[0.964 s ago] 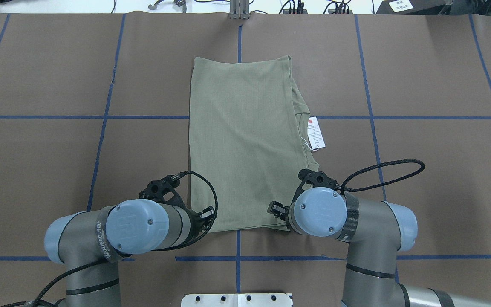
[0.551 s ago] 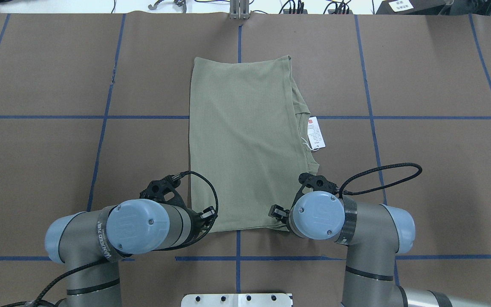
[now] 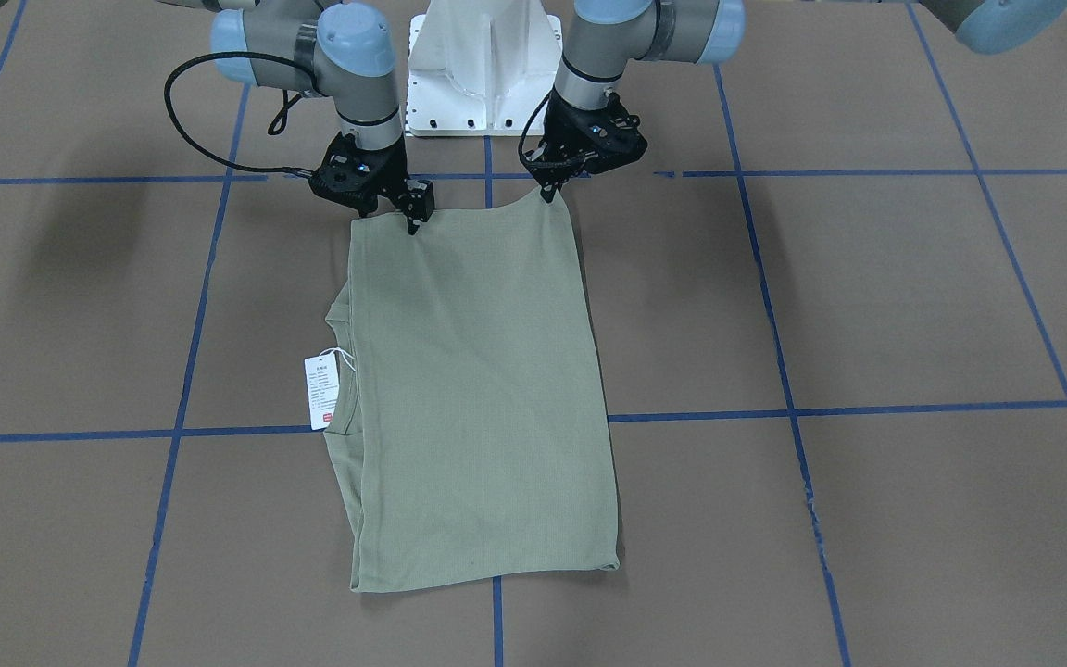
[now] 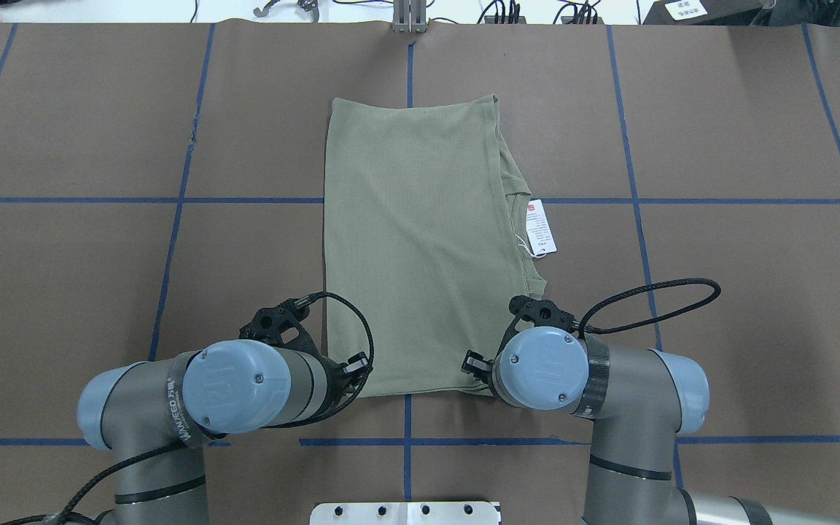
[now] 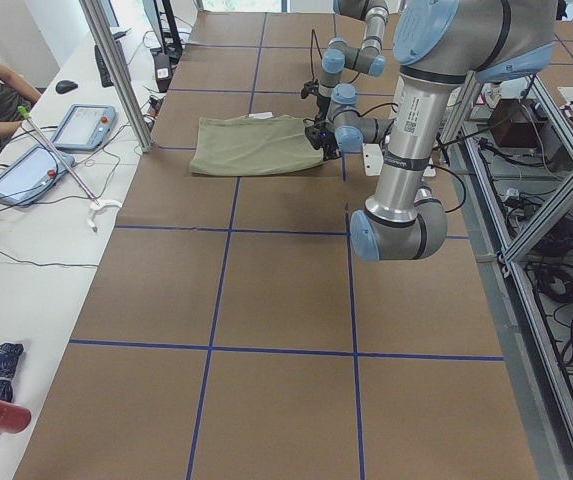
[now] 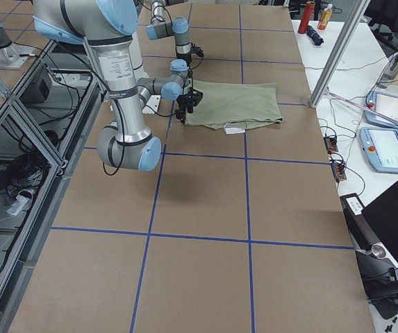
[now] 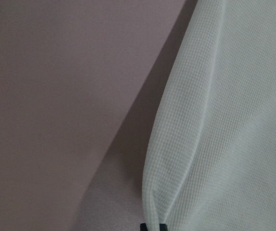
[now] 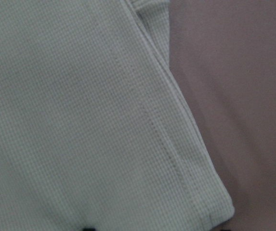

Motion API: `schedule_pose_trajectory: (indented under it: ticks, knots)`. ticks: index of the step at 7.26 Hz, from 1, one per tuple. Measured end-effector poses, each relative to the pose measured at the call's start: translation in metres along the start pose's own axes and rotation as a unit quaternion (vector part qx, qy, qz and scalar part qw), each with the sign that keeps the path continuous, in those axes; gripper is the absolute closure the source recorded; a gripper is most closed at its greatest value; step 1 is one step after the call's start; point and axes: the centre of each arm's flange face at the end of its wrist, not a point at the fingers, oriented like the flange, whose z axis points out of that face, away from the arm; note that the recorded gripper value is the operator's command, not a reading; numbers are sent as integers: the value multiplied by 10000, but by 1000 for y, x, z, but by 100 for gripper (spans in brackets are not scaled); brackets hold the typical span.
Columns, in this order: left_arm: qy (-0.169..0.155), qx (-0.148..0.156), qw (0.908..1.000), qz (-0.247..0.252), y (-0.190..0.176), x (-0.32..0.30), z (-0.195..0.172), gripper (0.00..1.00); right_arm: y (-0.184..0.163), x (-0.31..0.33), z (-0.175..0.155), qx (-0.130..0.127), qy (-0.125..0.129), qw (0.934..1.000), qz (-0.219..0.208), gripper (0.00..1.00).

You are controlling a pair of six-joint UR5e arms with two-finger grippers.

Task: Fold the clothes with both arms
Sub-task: 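Grasp the shirt's near edge with both grippers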

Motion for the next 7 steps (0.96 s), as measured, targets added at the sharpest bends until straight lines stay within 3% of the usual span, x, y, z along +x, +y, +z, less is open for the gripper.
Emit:
schedule_pose_trajectory:
  ticks: [2,4,7]
  knots:
    - [-6,11,10000,7,-1,0,1,100,-4,-3,-7,-8,-68,10000,21,79]
    - [-7,13,10000,12,-1,0,1,100,-6,-5,-13,-11,-128,9999,34,97]
    - [-6,8,10000,14,-1,-1,0,100,-5,-7,-30,-44,-292,9996,36,100]
